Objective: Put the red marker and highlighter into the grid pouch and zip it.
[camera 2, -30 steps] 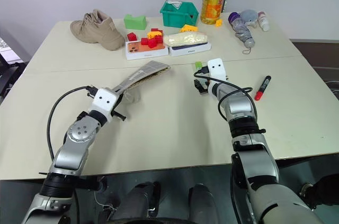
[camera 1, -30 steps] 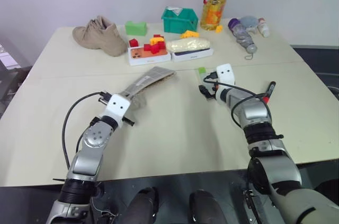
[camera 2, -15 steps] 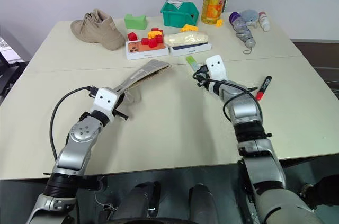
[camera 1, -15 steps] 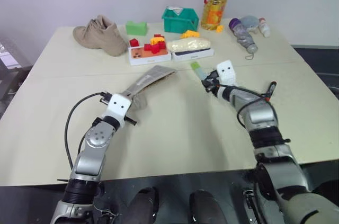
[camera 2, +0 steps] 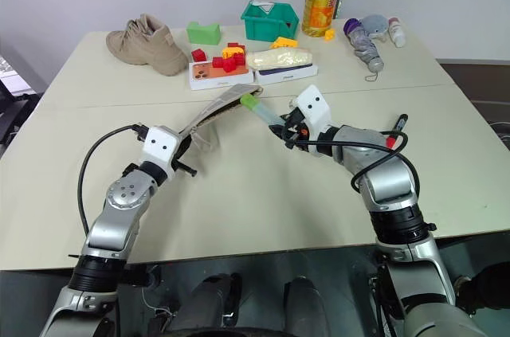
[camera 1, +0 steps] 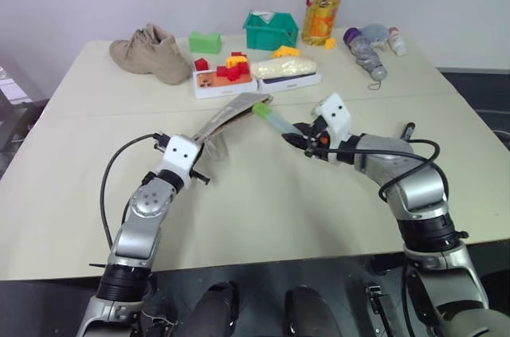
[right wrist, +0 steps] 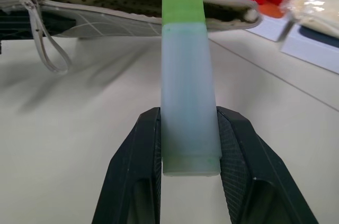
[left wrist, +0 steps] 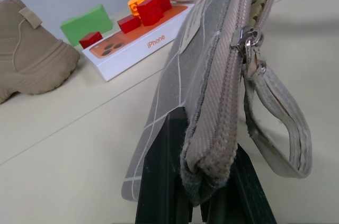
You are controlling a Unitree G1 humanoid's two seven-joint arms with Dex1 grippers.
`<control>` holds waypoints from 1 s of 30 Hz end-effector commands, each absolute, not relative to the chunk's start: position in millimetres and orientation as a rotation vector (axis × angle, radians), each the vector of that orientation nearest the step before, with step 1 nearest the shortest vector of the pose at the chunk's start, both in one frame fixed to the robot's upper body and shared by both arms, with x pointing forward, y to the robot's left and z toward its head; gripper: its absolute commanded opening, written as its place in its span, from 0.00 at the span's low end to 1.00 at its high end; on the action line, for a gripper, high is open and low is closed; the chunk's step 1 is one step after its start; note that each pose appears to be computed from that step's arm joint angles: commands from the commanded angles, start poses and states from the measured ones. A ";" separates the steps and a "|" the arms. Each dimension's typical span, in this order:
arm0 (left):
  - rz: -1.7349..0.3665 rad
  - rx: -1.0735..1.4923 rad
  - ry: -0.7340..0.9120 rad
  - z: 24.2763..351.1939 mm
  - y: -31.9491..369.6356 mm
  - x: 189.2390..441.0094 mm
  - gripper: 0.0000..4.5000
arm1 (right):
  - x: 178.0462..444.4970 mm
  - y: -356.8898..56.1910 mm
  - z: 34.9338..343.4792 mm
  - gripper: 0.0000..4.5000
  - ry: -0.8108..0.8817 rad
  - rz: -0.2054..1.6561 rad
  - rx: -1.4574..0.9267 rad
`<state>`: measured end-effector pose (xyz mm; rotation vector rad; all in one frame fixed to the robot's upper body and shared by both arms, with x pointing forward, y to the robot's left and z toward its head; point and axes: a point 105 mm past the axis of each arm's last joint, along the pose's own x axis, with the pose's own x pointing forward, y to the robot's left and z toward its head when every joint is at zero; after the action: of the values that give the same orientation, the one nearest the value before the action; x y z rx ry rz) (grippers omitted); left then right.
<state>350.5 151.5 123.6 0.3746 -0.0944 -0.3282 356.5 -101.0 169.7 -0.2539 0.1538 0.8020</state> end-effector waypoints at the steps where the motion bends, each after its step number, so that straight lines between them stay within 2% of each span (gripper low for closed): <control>1: -0.341 0.379 -0.141 133.7 147.6 348.7 0.00 | 356.1 -93.7 183.1 0.20 0.107 0.817 -0.261; 9: -0.390 0.449 -0.154 131.6 140.7 342.7 0.00 | 358.6 -93.4 180.3 0.20 0.129 0.821 -0.296; 14: -0.466 0.528 -0.188 131.7 130.7 336.1 0.00 | 354.9 -93.5 176.3 0.20 0.154 0.842 -0.416; 22: -0.739 0.707 -0.251 121.0 100.1 312.0 0.00 | 331.7 -78.1 162.1 0.20 0.184 1.014 -0.655; 27: -0.755 0.732 -0.235 114.1 101.2 309.7 0.00 | 322.3 -72.0 164.3 0.20 0.174 1.079 -0.656; 30: -0.721 0.725 -0.217 113.0 106.5 312.7 0.00 | 322.9 -79.0 167.0 0.53 0.176 1.063 -0.651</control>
<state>312.8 105.4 105.6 0.7198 -0.1891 -0.7426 325.6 -81.6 145.2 -0.6304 0.2684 1.0557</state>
